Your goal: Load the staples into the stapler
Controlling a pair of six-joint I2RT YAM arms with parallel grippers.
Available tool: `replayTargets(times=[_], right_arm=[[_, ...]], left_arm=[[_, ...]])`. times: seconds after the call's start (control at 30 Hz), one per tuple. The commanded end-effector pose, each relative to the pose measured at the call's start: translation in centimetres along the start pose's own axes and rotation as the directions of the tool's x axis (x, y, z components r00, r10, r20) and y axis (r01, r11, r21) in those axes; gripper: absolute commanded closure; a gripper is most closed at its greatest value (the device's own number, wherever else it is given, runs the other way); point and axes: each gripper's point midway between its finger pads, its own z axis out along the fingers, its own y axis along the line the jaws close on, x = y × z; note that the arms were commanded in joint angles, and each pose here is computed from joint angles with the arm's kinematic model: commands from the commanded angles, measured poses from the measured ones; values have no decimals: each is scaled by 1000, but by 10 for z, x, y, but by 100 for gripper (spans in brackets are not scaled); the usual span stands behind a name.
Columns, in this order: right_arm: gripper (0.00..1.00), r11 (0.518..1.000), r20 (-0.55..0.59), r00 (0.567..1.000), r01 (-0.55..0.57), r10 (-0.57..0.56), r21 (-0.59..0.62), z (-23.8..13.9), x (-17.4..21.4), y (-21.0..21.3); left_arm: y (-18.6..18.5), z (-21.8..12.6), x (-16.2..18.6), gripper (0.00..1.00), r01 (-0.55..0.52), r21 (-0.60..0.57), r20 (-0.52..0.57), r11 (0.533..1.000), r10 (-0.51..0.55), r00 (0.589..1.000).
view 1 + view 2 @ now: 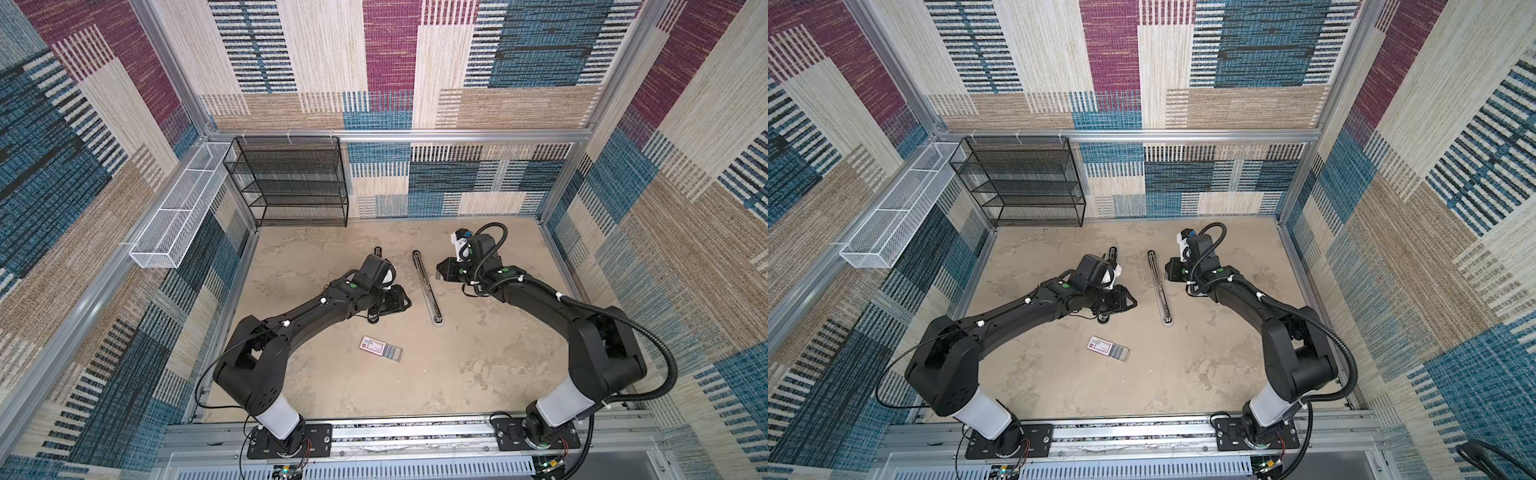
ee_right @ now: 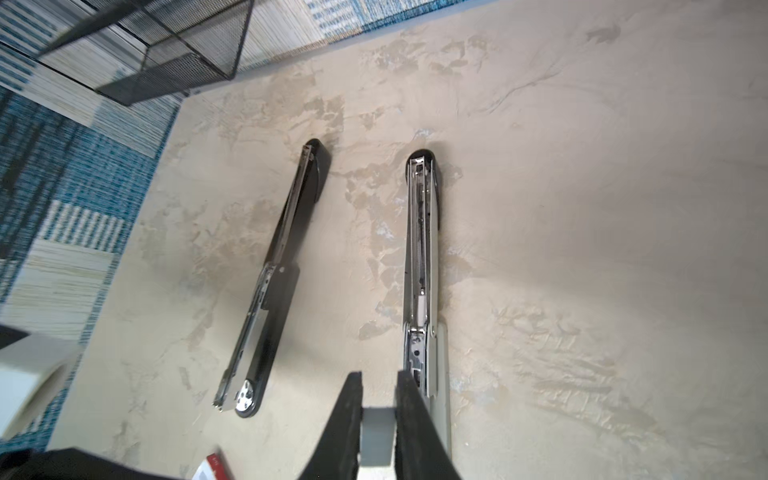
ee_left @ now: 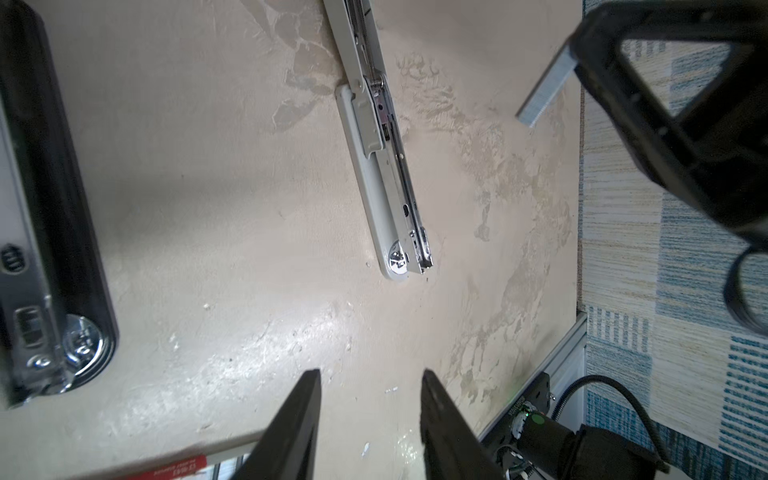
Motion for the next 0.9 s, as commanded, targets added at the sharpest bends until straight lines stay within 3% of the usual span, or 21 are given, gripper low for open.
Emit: replayTargets(times=[0.0, 0.57, 0.87], right_arm=[[81, 993, -18, 999, 42, -41, 107, 9, 0, -12], [80, 969, -136, 980, 168, -145, 183, 54, 17, -7], [81, 960, -171, 971, 198, -165, 198, 63, 25, -9]], left_arm=[[-6, -3, -5, 57, -12, 38, 36, 999, 10, 999], [-17, -7, 9, 55, 4, 191, 66, 982, -17, 998], [-18, -4, 14, 55, 3, 207, 53, 978, -14, 998]])
